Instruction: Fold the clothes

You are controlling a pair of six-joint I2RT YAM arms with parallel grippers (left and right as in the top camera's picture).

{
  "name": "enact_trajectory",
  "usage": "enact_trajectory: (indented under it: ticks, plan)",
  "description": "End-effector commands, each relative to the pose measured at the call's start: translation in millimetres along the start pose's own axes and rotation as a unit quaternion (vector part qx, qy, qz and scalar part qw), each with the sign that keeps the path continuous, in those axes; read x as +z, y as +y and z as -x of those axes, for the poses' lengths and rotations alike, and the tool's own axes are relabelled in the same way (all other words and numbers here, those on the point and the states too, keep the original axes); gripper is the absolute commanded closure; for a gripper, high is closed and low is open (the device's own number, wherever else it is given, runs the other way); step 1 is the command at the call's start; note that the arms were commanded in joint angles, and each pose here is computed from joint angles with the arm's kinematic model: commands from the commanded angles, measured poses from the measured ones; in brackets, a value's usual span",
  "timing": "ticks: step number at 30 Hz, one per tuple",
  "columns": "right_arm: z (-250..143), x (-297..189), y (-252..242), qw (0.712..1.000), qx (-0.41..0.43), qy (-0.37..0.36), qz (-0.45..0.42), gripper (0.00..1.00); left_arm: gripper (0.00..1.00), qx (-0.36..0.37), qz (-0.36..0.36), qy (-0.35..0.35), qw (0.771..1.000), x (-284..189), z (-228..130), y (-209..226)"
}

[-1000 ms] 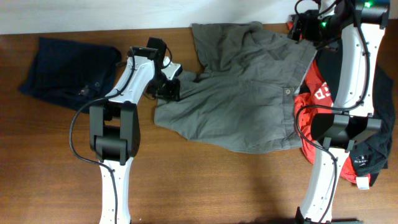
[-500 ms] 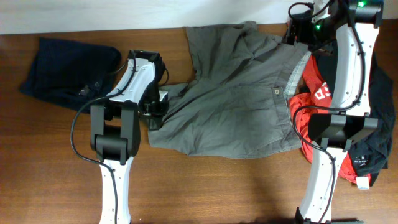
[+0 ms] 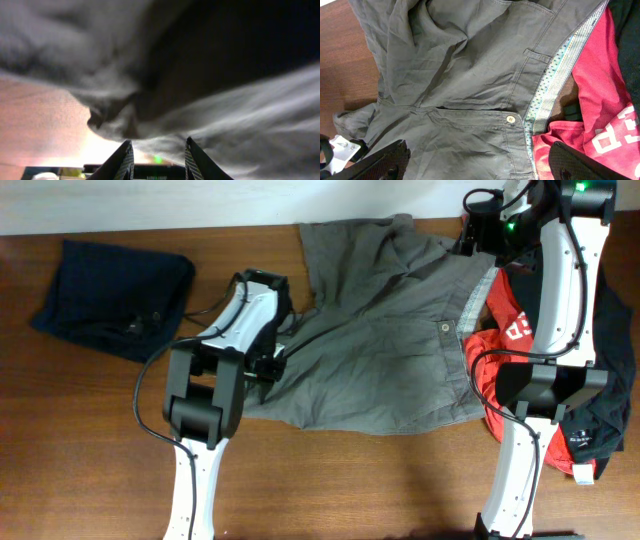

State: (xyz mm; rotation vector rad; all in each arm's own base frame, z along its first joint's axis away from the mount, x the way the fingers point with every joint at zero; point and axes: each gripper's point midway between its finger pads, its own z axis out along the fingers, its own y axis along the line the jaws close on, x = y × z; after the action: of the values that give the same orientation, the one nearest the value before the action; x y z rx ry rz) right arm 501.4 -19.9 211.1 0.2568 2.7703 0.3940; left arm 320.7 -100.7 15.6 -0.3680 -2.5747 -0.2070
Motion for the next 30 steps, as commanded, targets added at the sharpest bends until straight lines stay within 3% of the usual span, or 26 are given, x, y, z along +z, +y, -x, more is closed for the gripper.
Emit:
enact_trajectory:
  ticks: [1, 6, 8, 11, 16, 21, 27, 30]
  plan:
    - [2.7, -8.6, 5.4, 1.0, -0.017, -0.014, -0.002, 0.07, 0.66, -0.03, 0.022, -0.047, 0.998, -17.1, 10.1, 12.8]
    - [5.5, -6.1, 12.0, 0.999, -0.025, -0.019, 0.001, 0.07, 0.59, -0.037, 0.014, -0.2, 0.979, -83.8, 41.6, 17.4]
    - [5.3, -3.5, 18.5, 0.999, -0.032, -0.019, 0.003, 0.07, 0.51, -0.038, 0.009, -0.272, 0.961, -117.5, 56.6, 18.6]
    - [3.2, 1.5, 29.2, 0.999, -0.044, -0.015, 0.005, 0.07, 0.31, -0.042, -0.003, -0.386, 0.921, -171.5, 84.9, 18.3]
    - [-3.0, 5.7, 43.6, 0.998, -0.065, -0.006, 0.01, 0.07, 0.2, 0.01, -0.043, -0.537, 0.843, -241.3, 133.5, -0.2]
    - [-10.3, 5.7, 42.2, 0.998, -0.061, 0.009, 0.008, 0.1, 0.13, 0.032, -0.059, -0.608, 0.791, -265.4, 175.7, -10.6]
    - [-15.7, 5.3, 40.8, 0.998, -0.059, 0.02, 0.006, 0.12, 0.13, 0.079, -0.115, -0.638, 0.757, -250.7, 226.6, -39.4]
    - [-16.1, 5.3, 40.8, 0.998, -0.058, 0.021, 0.006, 0.13, 0.13, 0.087, -0.122, -0.643, 0.751, -241.0, 241.6, -47.1]
